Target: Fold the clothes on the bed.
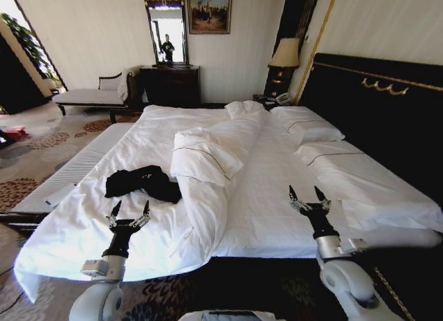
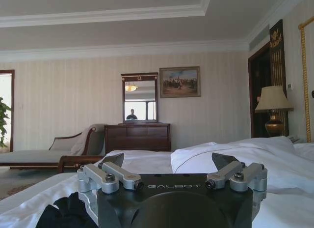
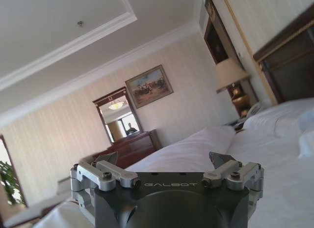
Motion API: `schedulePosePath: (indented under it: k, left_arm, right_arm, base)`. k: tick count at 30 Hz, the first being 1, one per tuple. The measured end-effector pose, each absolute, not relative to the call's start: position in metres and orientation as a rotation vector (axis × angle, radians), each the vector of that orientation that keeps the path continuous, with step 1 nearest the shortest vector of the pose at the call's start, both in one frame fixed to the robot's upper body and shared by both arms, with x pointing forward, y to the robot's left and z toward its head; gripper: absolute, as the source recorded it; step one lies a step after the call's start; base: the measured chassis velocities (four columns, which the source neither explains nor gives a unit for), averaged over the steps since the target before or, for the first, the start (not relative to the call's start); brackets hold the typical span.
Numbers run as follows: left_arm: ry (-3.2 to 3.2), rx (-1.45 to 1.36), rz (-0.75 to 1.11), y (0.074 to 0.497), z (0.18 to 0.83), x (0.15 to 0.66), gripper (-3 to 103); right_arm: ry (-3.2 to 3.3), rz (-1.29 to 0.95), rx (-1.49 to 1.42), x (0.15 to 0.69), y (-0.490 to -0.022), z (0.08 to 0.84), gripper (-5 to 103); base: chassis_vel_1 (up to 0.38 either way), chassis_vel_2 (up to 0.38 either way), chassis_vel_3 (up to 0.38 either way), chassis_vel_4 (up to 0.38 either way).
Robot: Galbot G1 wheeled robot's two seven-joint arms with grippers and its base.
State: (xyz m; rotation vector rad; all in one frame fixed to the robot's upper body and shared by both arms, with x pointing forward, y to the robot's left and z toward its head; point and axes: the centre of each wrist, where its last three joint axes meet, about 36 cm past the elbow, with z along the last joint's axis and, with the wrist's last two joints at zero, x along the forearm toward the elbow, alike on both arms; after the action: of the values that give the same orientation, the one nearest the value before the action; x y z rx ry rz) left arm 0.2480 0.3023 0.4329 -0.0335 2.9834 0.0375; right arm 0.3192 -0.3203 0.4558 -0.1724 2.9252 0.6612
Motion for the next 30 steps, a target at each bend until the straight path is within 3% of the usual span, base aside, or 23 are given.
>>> schedulePosePath:
  k: [3,8,21,30]
  left_arm:
    - [2.985,-0.051,0.057,0.304,0.437,0.240,100]
    - [2.990,-0.075,0.084,0.304,0.443,0.228,100]
    - [3.017,-0.153,0.156,0.310,0.450,0.207,100]
    - [3.018,-0.209,0.169,0.312,0.452,0.198,100]
  right_arm:
    - [2.888,0.969,-0.218,0.348,-0.317,0.459,100]
    - [2.859,1.203,-0.204,0.401,-0.322,0.448,100]
    - [2.873,1.497,-0.244,0.509,-0.284,0.429,100]
    - [2.873,1.536,-0.375,0.561,-0.252,0.421,100]
  base:
    - [0.000,0.000,0.000,0.000]
    - [0.000,0.000,0.000,0.000]
    - [0.000,0.000,0.000,0.000]
    - [0.000,0.000,0.000,0.000]
